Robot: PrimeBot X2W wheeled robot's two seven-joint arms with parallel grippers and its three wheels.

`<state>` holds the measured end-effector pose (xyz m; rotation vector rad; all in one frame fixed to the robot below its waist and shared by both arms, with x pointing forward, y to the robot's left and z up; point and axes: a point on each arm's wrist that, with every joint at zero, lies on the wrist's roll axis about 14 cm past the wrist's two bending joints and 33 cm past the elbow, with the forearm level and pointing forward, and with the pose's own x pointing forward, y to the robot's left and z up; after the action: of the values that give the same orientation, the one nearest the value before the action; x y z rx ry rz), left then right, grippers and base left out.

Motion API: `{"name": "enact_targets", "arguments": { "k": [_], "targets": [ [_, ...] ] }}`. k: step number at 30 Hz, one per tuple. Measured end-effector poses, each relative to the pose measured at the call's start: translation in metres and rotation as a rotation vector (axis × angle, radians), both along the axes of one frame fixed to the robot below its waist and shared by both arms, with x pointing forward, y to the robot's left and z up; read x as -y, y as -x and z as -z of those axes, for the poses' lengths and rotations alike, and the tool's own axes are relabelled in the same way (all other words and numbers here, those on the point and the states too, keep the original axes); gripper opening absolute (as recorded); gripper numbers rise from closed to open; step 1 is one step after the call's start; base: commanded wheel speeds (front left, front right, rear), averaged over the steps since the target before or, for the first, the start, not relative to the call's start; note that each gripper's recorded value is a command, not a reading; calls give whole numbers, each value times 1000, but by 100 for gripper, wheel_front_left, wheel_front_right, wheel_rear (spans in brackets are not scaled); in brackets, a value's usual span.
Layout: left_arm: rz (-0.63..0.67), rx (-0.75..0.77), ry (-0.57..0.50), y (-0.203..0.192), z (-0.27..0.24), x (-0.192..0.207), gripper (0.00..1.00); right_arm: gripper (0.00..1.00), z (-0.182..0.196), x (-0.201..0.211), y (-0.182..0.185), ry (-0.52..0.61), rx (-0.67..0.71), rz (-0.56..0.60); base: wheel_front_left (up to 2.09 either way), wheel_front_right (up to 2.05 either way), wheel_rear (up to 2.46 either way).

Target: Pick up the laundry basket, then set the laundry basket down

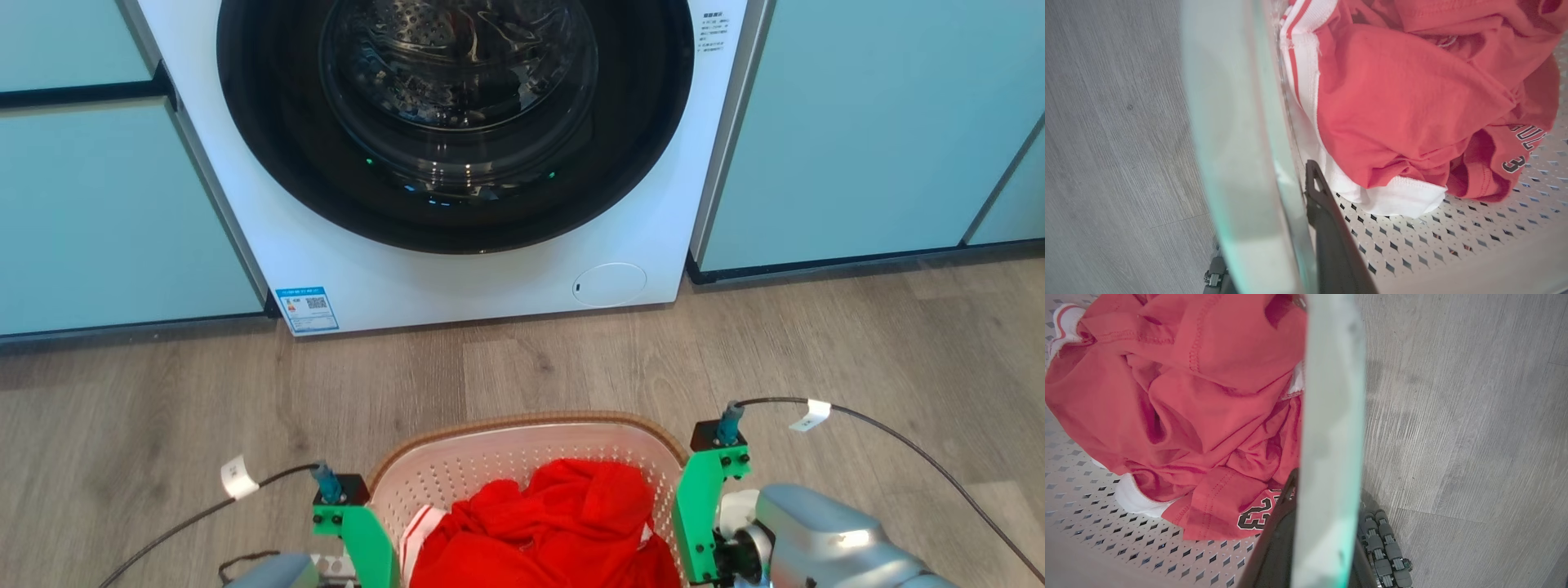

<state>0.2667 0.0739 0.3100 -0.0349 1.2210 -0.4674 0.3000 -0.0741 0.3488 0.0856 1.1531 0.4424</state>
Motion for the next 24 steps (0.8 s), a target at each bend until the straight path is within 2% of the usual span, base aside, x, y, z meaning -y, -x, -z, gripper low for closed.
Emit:
{"name": "enact_targets", "arguments": {
  "k": [24],
  "targets": [
    [4, 1, -1, 0, 0, 1, 0, 0, 0, 1, 0, 1, 0, 2, 0, 0, 0]
  ]
}}
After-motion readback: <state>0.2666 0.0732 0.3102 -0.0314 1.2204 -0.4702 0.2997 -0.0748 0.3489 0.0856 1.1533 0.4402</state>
